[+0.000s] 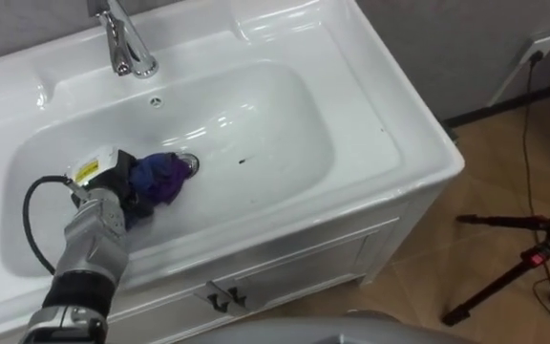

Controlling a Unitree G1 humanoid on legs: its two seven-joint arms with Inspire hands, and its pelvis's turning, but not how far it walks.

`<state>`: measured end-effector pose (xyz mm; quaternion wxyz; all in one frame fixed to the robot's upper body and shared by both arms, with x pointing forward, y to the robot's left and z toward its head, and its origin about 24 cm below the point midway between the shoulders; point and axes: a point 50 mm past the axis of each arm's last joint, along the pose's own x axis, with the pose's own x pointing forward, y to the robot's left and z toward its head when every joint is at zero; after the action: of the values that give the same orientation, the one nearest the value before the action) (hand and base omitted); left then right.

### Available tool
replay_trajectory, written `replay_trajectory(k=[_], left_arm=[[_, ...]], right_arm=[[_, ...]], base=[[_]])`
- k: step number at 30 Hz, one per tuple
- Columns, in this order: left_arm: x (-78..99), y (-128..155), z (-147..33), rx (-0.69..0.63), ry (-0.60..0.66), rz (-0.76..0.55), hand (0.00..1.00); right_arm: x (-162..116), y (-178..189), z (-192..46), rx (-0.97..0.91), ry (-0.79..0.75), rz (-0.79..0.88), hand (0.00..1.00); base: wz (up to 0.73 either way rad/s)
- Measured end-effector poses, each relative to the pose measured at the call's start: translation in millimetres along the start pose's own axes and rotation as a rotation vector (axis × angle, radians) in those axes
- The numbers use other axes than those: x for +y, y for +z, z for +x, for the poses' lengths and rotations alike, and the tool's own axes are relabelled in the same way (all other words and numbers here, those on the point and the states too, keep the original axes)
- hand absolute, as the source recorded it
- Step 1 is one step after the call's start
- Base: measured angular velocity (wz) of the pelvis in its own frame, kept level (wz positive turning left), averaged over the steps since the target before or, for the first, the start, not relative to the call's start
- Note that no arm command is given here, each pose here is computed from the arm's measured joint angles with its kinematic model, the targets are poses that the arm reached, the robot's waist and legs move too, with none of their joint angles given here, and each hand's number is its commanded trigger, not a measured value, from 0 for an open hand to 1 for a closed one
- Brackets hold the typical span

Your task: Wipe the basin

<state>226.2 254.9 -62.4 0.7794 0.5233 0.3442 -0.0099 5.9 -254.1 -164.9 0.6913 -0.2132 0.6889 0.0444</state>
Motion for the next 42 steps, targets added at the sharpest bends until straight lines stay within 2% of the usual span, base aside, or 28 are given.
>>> replay_trajectory(k=[7, 14, 24, 31, 42], left_arm=[[-4.3, 18.6, -0.3, -0.06, -0.013, 0.028, 1.0], [-11.4, 60.8, -5.6, -0.2, -0.037, 0.037, 1.0], [-6.8, 100.6, -7.7, -0.308, -0.046, 0.048, 1.0], [-6.7, 115.8, -11.7, -0.358, -0.067, 0.018, 1.0], [4.6, 134.8, -15.8, -0.428, -0.045, 0.033, 1.0]], right_arm=[[1.6, 0.4, 0.1, 0.002, 0.013, -0.016, 0.0], [5.5, 0.1, 0.4, 0.008, 0.024, -0.059, 0.0], [4.4, 13.8, 0.9, -0.022, 0.038, -0.092, 0.0], [5.9, 17.9, 1.2, -0.023, 0.066, -0.125, 0.0], [6.7, 14.5, 1.5, 0.001, 0.074, -0.127, 0.0]], base=[[0.0], [-0.12], [-0.09], [-0.01], [-0.05]])
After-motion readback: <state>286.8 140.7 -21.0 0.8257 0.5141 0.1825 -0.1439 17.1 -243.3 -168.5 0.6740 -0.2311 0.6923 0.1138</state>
